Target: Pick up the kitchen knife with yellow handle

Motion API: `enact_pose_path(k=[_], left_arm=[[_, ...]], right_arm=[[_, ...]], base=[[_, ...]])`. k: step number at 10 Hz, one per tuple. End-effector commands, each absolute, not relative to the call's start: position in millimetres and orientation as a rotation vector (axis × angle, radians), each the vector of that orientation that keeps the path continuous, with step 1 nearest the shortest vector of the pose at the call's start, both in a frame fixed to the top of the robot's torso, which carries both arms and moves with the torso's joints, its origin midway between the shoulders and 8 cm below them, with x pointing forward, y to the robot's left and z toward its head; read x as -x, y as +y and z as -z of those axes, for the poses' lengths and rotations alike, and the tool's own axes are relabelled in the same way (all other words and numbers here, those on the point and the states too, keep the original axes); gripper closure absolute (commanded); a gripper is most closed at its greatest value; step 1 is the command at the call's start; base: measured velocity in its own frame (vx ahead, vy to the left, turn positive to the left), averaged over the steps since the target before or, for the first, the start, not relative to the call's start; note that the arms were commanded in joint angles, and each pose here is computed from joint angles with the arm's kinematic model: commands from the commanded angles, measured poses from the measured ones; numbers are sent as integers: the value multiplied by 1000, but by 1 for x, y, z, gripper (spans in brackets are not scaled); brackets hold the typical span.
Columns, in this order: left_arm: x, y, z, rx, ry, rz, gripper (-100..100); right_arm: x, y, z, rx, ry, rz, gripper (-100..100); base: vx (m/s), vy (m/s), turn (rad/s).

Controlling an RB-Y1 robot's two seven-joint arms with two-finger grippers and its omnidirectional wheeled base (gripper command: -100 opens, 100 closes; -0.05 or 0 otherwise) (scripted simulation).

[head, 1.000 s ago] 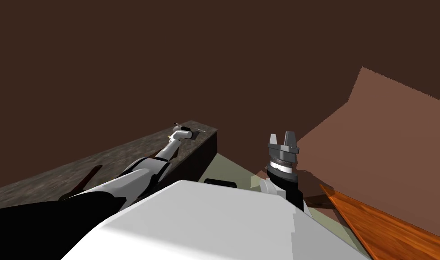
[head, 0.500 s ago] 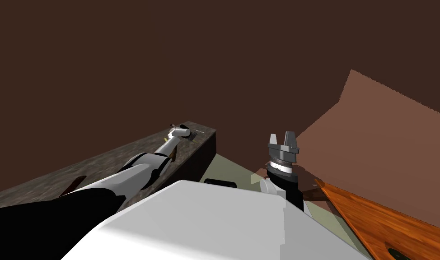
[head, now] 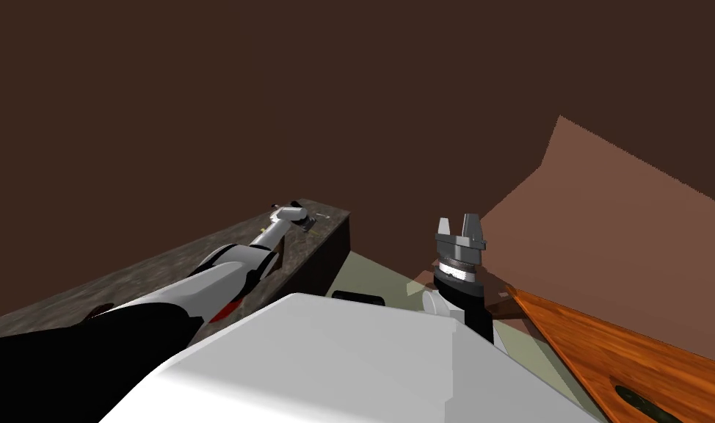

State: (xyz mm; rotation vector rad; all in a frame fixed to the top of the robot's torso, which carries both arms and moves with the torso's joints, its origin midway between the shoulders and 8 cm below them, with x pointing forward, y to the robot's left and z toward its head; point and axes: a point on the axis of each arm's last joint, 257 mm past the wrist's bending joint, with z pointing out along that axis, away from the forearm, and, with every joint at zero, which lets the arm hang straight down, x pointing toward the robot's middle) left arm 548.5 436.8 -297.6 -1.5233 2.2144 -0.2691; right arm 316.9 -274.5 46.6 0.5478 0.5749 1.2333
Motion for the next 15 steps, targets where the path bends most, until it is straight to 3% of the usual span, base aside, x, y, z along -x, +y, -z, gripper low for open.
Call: enact_pose_path(k=[1, 14, 15], left_arm=[[-540, 447, 297, 1569, 2241, 226, -100], [-472, 477, 304, 1836, 2368, 30, -100], [-471, 477, 304, 1840, 2371, 27, 0]], right_arm=[[-317, -275, -47, -548, 575, -1233, 0], [-317, -275, -47, -548, 575, -1233, 0], [-317, -275, -47, -548, 575, -1233, 0]], base=[[42, 61, -107], [28, 46, -65], [0, 0, 0]])
